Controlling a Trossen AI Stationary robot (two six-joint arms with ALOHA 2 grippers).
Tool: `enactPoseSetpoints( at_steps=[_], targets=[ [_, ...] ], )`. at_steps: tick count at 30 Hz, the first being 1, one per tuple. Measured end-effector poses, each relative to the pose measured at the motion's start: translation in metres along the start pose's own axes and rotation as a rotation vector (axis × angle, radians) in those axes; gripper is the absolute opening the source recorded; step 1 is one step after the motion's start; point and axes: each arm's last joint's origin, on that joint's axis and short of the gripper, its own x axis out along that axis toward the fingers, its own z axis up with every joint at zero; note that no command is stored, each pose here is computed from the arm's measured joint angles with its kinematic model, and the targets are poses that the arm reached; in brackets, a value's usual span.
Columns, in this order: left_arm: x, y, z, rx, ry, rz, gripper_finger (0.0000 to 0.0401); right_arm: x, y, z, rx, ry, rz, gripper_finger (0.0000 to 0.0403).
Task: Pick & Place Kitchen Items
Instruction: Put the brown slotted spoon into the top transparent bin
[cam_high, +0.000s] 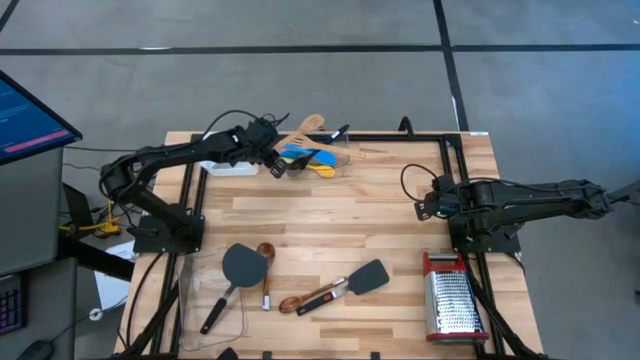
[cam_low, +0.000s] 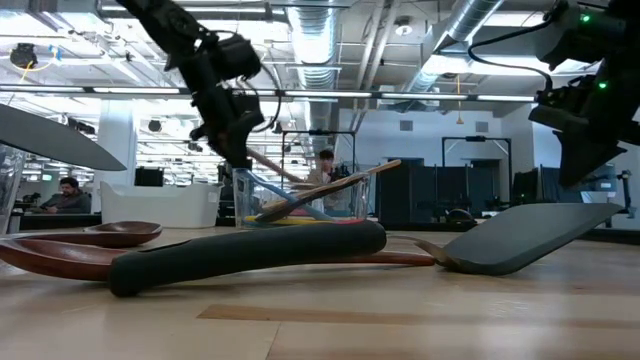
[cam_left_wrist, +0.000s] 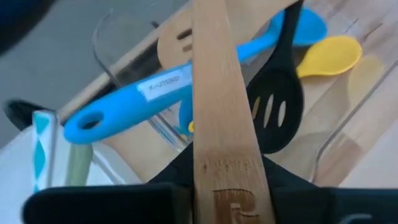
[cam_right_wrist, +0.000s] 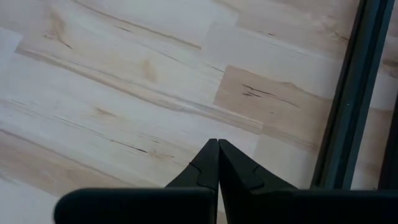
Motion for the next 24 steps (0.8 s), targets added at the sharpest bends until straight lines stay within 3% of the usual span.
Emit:
enactPoseSetpoints(
  at_steps=[15,24],
  targets=[
    [0.008,-0.007,-0.009,-0.055,-0.013,-0.157,0.0055,0.0,0.0,0.001,-0.012,-0.018,-0.01,0.0],
    [0.008,-0.019,-0.015,-0.038,-0.008,-0.182,0.0056,0.0,0.0,0.001,-0.016,-0.018,-0.009,0.0]
  ],
)
